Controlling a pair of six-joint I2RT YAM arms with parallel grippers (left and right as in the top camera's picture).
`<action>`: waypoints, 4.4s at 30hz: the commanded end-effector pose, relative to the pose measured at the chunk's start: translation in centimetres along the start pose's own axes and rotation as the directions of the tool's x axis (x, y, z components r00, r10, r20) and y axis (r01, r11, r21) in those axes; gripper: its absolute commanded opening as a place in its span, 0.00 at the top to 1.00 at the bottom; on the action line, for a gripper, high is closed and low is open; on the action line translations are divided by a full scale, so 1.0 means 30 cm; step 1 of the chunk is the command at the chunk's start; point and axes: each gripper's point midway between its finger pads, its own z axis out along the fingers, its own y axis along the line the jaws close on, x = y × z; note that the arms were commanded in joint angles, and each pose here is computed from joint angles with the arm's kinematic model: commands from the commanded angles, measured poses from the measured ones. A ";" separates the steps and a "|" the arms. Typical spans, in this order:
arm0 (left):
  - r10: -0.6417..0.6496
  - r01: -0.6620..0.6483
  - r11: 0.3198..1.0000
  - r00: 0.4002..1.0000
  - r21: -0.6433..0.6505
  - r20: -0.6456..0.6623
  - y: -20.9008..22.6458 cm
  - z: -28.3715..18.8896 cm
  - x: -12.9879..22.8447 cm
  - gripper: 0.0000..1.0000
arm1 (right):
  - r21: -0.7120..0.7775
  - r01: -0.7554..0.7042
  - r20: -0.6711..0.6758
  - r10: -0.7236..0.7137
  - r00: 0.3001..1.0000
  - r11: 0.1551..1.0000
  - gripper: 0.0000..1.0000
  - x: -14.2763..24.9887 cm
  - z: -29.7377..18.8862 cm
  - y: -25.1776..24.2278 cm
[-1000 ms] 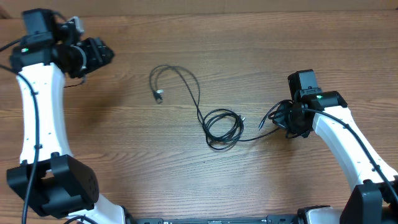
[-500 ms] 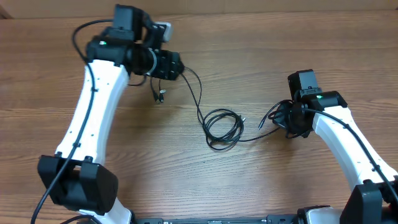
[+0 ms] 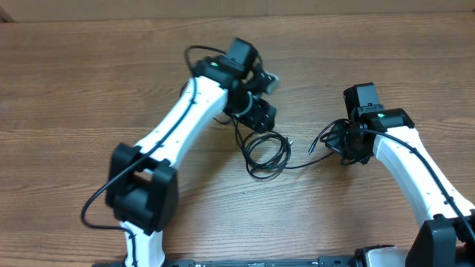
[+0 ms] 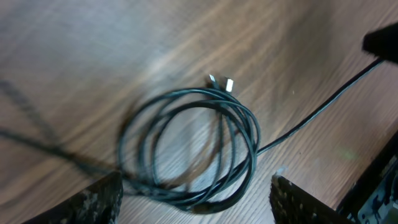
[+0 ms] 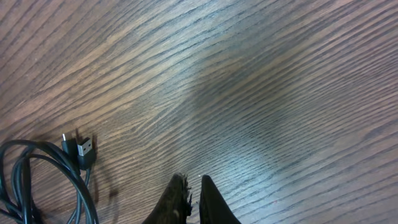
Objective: Untangle cables
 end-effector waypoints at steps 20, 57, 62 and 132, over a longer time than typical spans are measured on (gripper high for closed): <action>0.033 -0.009 0.995 0.971 0.102 -0.237 -0.124 0.292 0.140 0.57 | 0.003 -0.006 0.009 0.006 1.000 1.000 0.94 -0.009 -0.009 -0.002; 0.042 -0.018 0.995 0.967 0.094 -0.253 -0.130 0.308 0.158 0.53 | 0.003 -0.007 0.009 0.007 1.000 1.000 0.94 -0.009 -0.009 -0.002; 0.035 -0.010 0.996 0.963 0.093 -0.267 -0.124 0.325 0.168 0.58 | 0.003 -0.006 0.009 0.006 1.000 1.000 0.94 -0.009 -0.009 -0.002; -0.583 0.541 0.807 0.795 -0.237 -0.170 0.027 0.182 0.129 0.22 | 0.004 -0.006 0.009 0.006 1.000 1.000 0.94 -0.009 -0.009 -0.003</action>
